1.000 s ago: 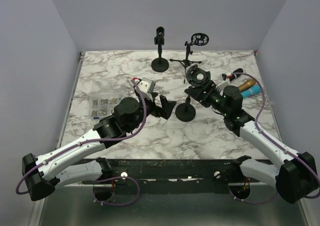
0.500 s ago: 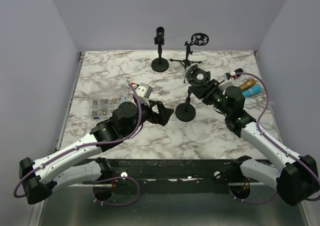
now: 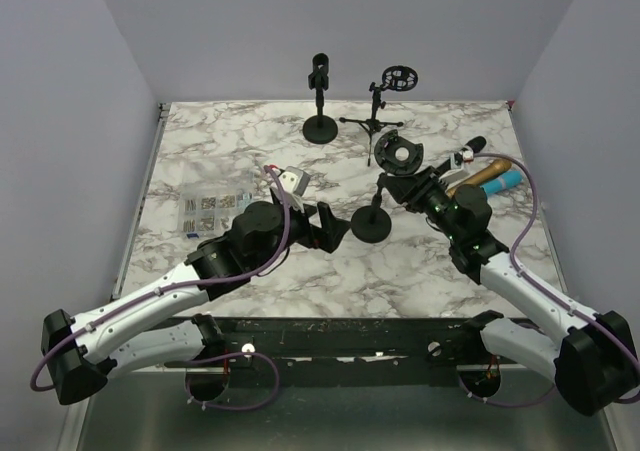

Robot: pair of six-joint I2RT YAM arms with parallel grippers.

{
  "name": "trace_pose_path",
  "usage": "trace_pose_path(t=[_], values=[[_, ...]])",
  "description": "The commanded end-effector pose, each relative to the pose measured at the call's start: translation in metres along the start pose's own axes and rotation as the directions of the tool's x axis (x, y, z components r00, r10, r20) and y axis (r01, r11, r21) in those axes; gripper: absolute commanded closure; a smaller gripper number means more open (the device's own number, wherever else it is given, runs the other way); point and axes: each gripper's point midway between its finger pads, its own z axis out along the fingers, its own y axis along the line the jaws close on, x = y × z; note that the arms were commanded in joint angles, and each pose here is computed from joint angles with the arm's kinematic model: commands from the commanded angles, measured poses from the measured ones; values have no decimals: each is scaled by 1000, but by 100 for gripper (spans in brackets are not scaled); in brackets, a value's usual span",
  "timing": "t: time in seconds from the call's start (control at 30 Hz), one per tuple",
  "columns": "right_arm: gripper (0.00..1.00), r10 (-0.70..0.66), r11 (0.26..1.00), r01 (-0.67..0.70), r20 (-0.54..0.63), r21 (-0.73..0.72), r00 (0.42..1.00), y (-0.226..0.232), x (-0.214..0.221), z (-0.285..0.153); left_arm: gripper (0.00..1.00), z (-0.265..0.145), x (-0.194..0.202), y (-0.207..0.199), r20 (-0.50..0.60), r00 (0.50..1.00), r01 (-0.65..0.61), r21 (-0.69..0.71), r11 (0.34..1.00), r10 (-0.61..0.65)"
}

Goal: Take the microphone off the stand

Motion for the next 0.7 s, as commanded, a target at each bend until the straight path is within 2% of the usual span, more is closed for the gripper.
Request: trace_pose_path(t=[0.0, 0.57, 0.67], values=[[64, -3, 977, 50, -223, 208, 975, -77, 74, -20, 1, 7, -8, -12, 3, 1000, 24, 38, 999, -25], [63, -33, 929, 156, -345, 336, 938, -132, 113, -39, 2, 32, -3, -18, -60, 998, 25, 51, 998, -22], [61, -39, 934, 161, -356, 319, 934, -131, 115, -41, 1, 33, -3, -18, -62, 998, 30, 54, 998, -26]])
